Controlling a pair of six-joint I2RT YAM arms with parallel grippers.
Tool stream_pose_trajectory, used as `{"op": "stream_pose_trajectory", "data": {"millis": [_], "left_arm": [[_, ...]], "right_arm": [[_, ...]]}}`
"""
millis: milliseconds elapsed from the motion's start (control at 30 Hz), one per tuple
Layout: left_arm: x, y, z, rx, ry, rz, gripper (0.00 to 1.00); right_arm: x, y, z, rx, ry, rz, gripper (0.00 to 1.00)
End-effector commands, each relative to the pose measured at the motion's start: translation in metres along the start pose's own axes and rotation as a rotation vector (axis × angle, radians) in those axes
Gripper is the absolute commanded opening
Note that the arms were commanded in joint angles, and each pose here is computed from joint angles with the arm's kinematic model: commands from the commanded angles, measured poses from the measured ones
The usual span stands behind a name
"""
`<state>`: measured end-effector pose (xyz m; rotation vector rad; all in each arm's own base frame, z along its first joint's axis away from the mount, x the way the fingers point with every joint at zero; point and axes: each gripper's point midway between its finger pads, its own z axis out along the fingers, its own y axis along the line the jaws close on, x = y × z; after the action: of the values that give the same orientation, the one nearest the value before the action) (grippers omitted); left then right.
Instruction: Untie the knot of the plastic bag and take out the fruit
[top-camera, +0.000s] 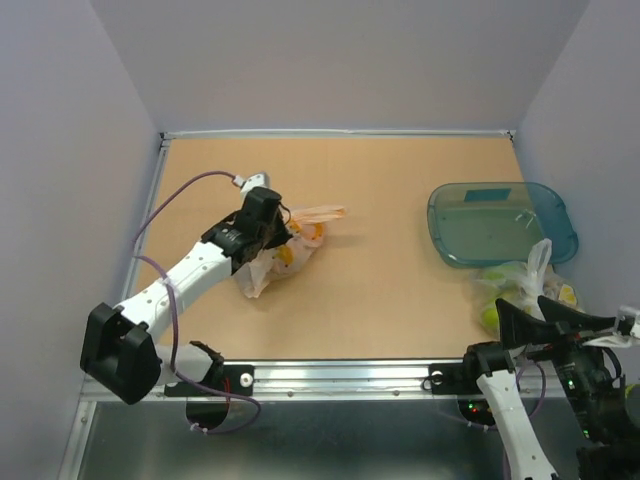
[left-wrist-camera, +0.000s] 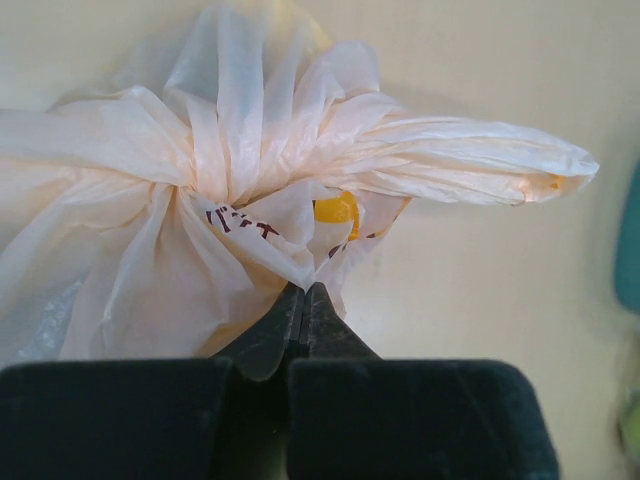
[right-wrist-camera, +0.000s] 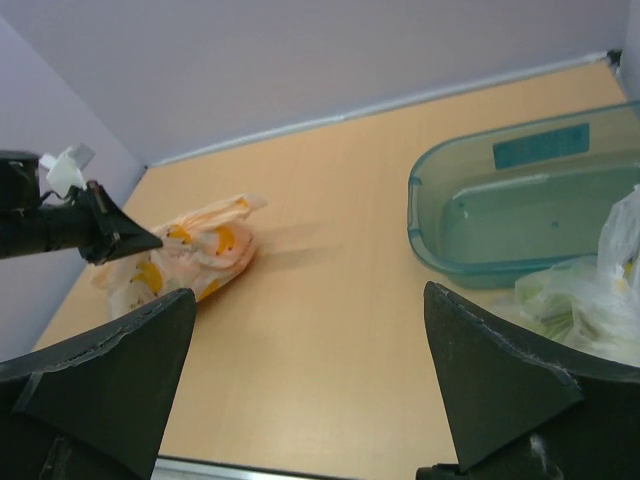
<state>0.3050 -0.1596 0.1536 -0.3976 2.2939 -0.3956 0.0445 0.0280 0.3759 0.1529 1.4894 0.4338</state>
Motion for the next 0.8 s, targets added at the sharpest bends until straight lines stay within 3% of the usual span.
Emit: {"op": "stream_pose_trajectory", "data": {"millis": [0, 133, 233, 500, 767], "left_arm": [[0.000, -0.086, -0.012, 0.212, -0.031, 0.187, 0.00], [0.034, -0.137, -0.021, 0.315, -0.017, 0.371, 0.00], [0.080, -0.163, -0.040, 0.414, 0.000, 0.467, 0.00], [0.164, -0.097, -0.045, 0.401, 0.110, 0.428, 0.00], [0.170, -0.069, -0.055, 0.450, 0.077, 0.357, 0.00]], "right_arm": [[0.007, 0.003, 0.034, -0.007, 0.085, 0.033, 1.00], [0.010, -0.003, 0.057, 0.048, 0.149, 0.042, 1.00], [0.028, -0.009, 0.093, 0.088, 0.279, 0.050, 1.00], [0.100, -0.001, 0.149, 0.017, 0.601, 0.140, 1.00], [0.158, -0.018, 0.172, 0.014, 0.715, 0.150, 1.00]]}}
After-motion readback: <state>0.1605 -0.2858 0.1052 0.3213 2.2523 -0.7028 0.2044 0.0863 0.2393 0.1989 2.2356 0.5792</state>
